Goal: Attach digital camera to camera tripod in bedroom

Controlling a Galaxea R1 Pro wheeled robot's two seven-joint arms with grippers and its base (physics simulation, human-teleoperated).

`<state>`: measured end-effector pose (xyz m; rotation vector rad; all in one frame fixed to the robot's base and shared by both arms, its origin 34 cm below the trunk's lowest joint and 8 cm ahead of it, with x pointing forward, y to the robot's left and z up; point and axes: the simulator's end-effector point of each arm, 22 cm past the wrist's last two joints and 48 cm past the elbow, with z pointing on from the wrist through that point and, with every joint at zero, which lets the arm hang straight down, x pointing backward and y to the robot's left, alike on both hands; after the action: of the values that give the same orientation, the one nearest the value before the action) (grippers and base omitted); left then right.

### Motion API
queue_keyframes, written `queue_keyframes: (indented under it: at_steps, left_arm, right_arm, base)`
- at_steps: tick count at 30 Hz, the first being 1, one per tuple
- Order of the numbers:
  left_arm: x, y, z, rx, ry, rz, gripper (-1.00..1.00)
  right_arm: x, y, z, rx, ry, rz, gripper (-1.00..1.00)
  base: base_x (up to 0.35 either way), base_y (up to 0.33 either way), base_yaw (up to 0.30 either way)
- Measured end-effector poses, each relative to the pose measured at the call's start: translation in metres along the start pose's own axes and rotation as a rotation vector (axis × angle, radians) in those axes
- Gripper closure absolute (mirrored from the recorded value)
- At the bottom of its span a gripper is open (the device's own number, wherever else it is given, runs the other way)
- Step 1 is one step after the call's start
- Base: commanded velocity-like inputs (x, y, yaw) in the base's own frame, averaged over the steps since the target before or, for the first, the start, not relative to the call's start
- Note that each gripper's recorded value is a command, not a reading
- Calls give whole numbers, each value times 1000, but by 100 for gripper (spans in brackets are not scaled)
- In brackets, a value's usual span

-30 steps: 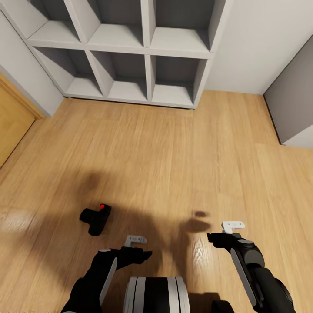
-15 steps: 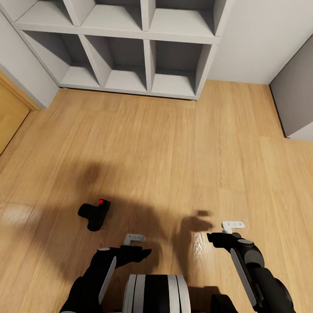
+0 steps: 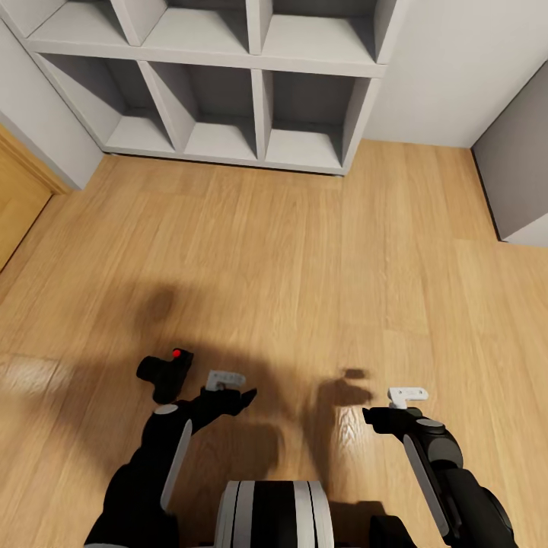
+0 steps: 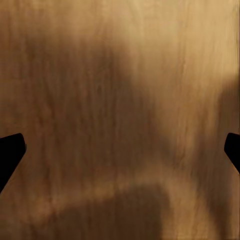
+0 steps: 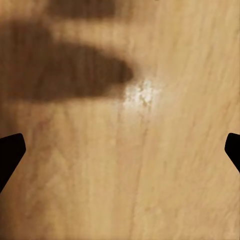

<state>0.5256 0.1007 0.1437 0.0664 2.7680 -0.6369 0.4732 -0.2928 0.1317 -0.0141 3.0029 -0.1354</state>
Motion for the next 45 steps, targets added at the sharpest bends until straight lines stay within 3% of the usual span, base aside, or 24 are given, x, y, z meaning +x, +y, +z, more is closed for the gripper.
queue_keyframes:
  at_steps: [7,17,18,21,28,31,36,45]
  left_arm:
    - [-31,1,-12,-19,-71,27,-100]
    - [-53,6,-23,-37,-125,47,-100]
    - [-55,6,-24,-39,-133,50,-100]
    - [-57,7,-25,-44,-138,51,-100]
    - [-58,14,-26,-76,-141,50,-100]
    - [-58,16,-26,-84,-141,50,-100]
    - [-49,21,-19,-92,-121,41,-100]
    - [-31,28,-6,-94,-87,26,-100]
  right_arm:
    - [-2,-1,-1,1,-4,2,-100]
    - [-14,6,-7,-14,-35,7,-100]
    - [-33,9,-17,-17,-87,11,-100]
    - [-45,8,-23,-15,-127,17,-100]
    - [-91,7,-36,-13,-327,33,-100]
    - [-101,8,-40,-15,-376,35,-100]
    - [-97,10,-32,-18,-373,29,-100]
    - [-69,12,-11,-19,-271,21,-100]
  base:
    - [0,0,0]
    - [0,0,0]
    - [0,0,0]
    - [0,0,0]
    - [0,0,0]
    - [0,0,0]
    - [0,0,0]
    - [0,0,0]
